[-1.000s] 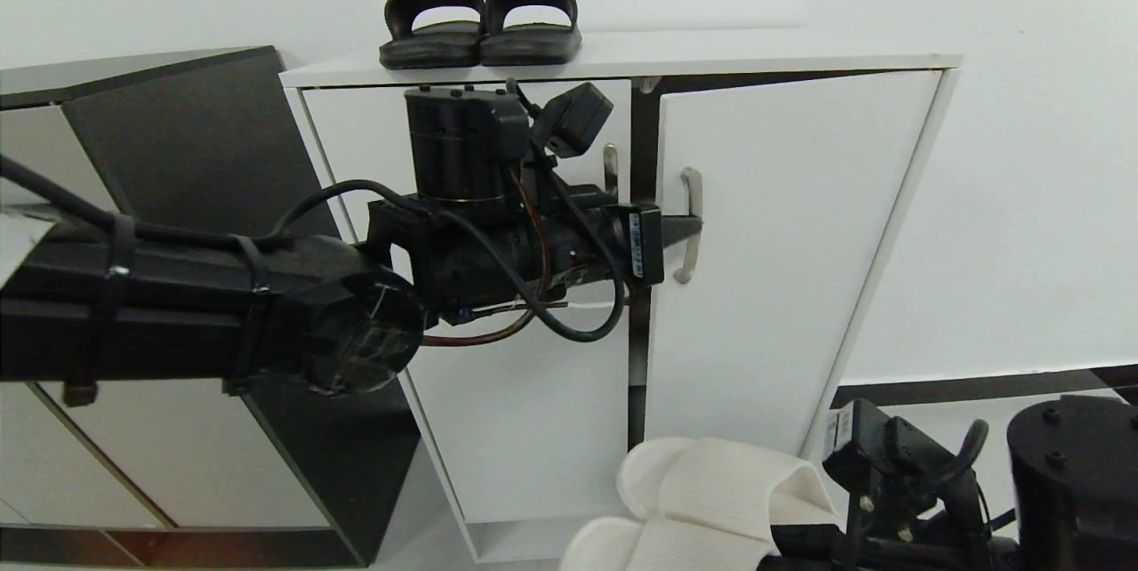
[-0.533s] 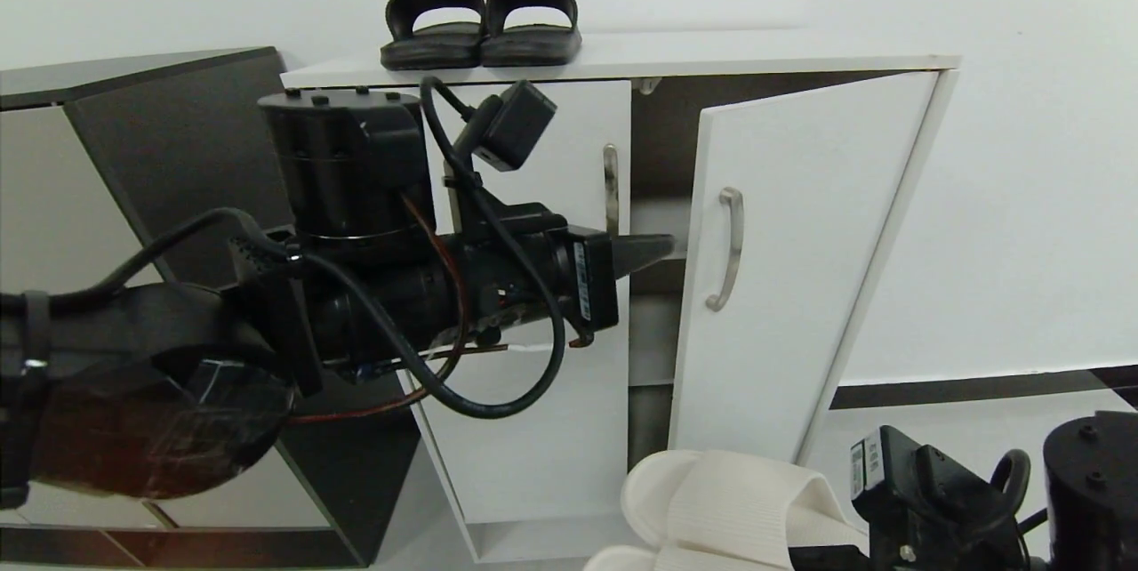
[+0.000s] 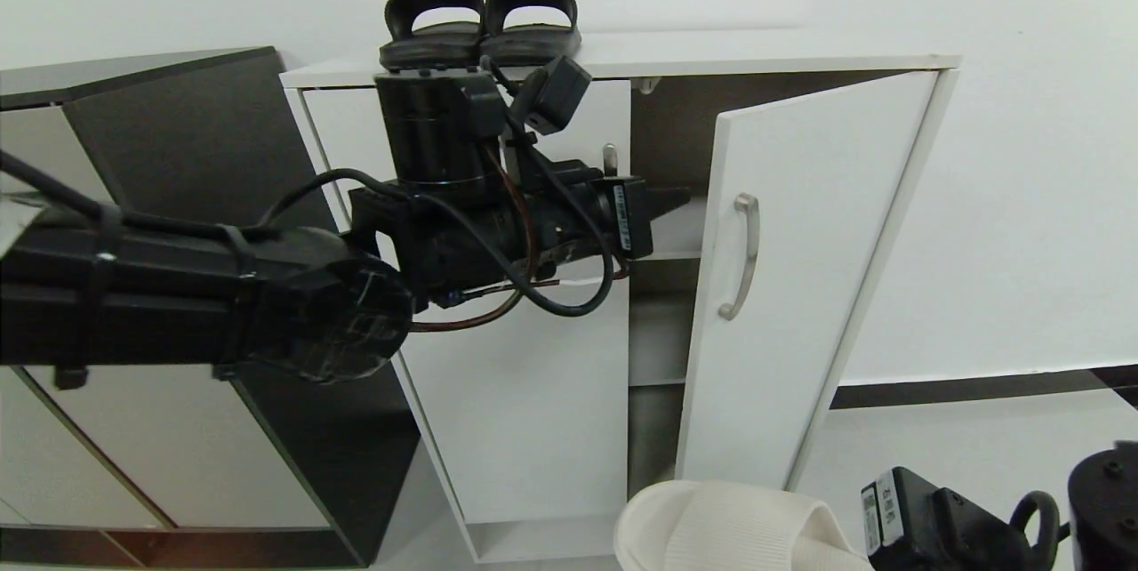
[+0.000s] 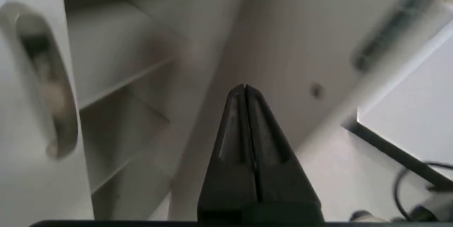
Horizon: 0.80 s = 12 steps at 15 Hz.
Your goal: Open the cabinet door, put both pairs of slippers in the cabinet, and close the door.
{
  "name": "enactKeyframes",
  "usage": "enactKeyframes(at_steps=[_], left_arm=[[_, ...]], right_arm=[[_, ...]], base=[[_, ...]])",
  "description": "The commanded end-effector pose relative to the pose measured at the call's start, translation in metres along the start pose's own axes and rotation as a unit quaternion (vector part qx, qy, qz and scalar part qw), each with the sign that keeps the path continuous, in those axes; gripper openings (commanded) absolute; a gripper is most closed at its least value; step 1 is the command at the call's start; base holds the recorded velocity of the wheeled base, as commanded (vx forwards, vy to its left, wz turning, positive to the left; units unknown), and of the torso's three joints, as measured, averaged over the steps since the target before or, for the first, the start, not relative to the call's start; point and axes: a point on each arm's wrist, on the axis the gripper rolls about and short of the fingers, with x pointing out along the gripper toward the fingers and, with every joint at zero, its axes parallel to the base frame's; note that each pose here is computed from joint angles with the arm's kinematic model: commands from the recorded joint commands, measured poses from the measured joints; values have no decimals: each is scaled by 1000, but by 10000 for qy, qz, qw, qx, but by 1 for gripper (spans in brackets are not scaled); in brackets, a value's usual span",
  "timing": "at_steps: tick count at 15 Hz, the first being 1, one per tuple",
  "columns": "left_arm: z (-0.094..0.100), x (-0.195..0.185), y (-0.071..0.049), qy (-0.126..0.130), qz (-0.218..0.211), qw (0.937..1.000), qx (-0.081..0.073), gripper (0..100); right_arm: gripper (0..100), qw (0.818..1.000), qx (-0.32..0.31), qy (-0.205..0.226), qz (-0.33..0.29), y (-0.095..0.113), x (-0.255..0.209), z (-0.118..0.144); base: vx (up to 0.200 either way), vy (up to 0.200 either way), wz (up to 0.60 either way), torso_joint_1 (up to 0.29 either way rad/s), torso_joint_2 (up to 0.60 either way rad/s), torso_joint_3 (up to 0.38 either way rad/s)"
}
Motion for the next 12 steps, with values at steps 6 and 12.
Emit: enactKeyframes(at_steps=[6, 12], left_arm=[[-34, 6, -11, 364, -129, 9992, -87, 0], [-55, 0, -97, 469, -1284, 9906, -30, 0]], right_arm=[[0, 9999, -7, 151, 54, 2, 0, -5], [0, 9996, -75, 181, 216, 9, -2, -8]], base=[[-133, 0, 0, 2, 2, -2], [-200, 0, 0, 0, 2, 5]])
